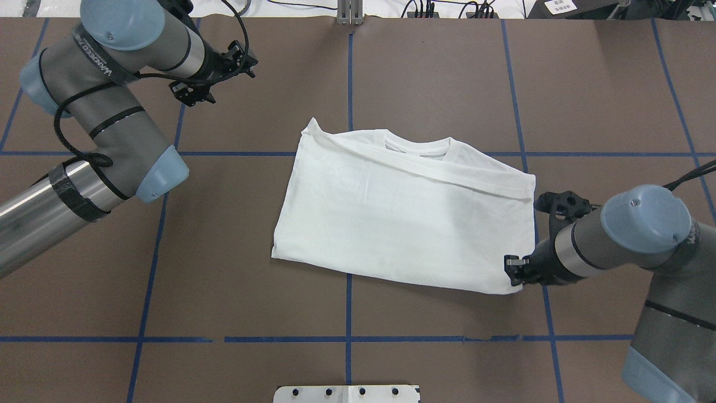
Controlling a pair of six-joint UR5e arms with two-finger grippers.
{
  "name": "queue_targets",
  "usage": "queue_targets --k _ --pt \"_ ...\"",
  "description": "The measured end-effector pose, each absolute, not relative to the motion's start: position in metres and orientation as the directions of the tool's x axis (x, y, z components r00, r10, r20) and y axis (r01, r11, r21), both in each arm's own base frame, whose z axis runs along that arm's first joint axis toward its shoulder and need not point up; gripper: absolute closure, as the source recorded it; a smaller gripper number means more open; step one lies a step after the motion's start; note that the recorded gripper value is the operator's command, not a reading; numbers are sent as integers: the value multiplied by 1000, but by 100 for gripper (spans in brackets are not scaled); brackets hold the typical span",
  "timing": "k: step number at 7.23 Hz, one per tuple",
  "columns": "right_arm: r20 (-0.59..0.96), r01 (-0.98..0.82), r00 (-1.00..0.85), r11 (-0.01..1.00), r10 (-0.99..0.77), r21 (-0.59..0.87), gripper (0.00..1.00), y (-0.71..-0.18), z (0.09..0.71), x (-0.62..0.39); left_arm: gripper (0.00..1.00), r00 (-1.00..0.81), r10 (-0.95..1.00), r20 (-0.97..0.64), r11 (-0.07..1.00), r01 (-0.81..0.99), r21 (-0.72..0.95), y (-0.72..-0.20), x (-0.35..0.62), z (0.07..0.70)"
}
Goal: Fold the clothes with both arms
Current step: 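Grasp the shirt edge with the right gripper and drag it toward the robot, then release the shirt with the right gripper and raise it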
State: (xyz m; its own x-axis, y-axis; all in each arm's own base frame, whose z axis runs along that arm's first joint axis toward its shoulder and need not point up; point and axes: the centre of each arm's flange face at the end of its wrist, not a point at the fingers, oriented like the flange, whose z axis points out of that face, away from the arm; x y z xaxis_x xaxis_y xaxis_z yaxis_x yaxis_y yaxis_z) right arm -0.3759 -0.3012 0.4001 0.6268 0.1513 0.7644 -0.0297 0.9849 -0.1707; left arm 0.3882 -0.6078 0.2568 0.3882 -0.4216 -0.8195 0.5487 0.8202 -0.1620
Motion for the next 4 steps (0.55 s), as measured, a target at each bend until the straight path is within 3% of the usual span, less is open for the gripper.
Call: queue_targets --k 4 --pt "716 205 696 940 56 -273 100 -157 411 -390 1 373 -404 -835 817 558 -146 -603 382 245"
